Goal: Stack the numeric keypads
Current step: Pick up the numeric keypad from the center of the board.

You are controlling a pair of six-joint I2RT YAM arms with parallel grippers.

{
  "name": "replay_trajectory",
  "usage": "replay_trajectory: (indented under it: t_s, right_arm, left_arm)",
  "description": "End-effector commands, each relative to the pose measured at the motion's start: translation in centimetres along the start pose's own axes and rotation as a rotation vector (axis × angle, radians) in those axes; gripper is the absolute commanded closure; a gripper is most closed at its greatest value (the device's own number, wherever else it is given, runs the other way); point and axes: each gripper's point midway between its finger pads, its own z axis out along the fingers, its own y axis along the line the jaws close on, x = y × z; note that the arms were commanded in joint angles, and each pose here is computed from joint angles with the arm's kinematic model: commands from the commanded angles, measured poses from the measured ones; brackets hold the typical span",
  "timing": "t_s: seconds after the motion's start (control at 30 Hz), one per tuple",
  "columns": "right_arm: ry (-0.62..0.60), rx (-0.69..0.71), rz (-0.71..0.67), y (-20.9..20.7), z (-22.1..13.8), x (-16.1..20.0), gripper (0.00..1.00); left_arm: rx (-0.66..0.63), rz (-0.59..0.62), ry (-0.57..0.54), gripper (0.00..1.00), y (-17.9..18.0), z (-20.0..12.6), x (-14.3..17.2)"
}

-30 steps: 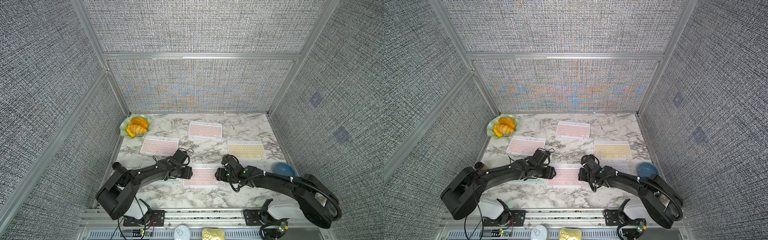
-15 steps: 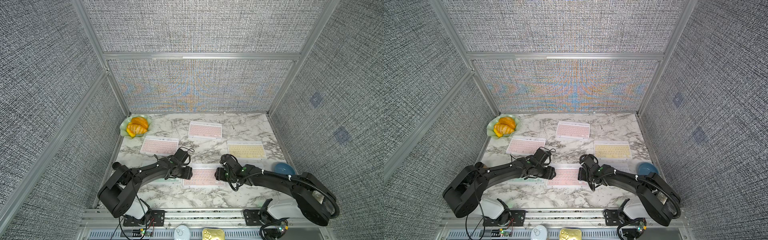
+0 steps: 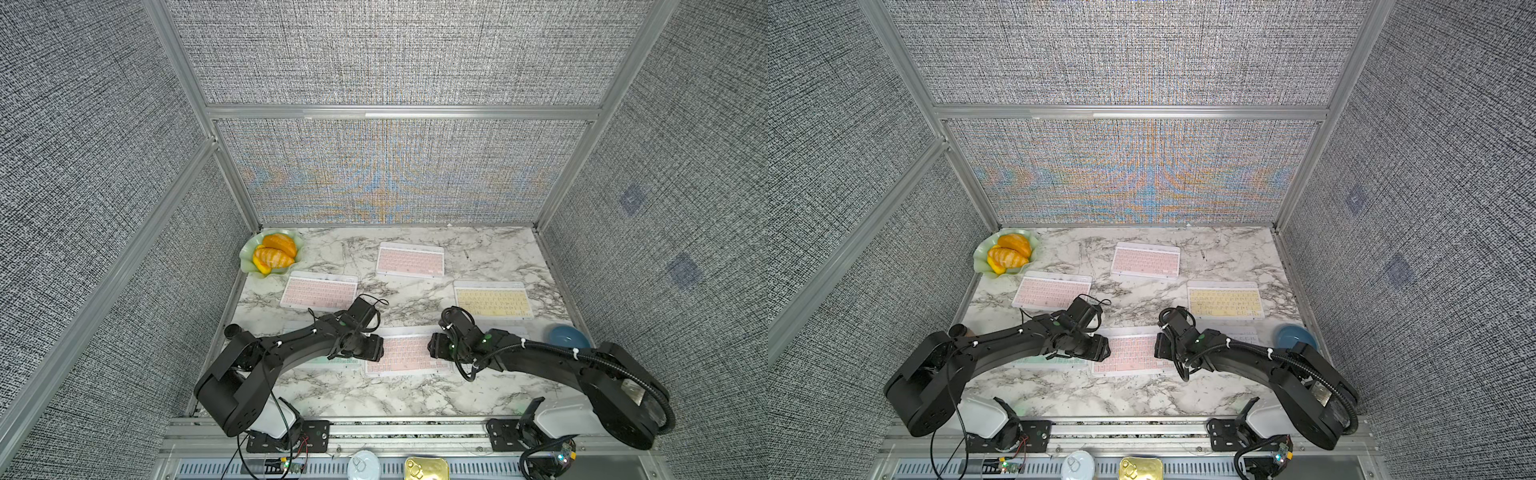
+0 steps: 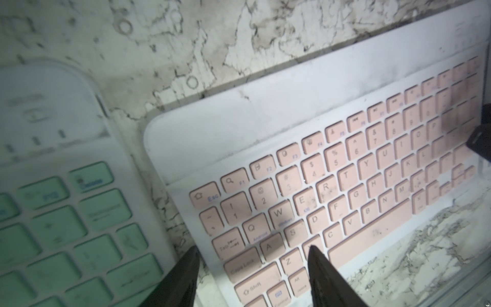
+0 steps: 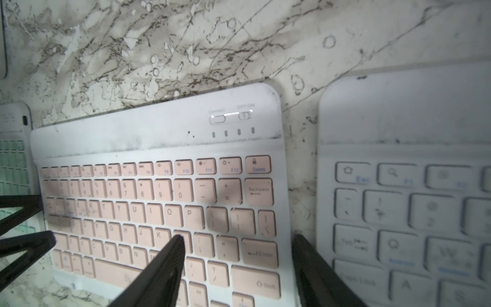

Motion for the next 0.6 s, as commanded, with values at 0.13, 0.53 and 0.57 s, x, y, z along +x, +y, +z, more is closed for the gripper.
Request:
replay_trajectory:
  t_s: [0.13,0.53,0.57]
  right_arm:
    - [0.043,-0.245,0.047,4.2,-0.9,0.2,0.33]
    - [0.024,-0.553,0.121,6.9,-3.5,-1.1,0.31]
    - [0.026,-0.566,0.119,7.0,-3.8,-1.1,0.31]
  left_arm:
    - [0.119,-0.011,0.034,0.35,-1.7,0.9,0.7]
    - [0.144,-0.016,0.045,0.35,-1.9,1.5,1.1]
    - [0.146,-0.015,0.045,0.35,-1.9,1.6,1.1]
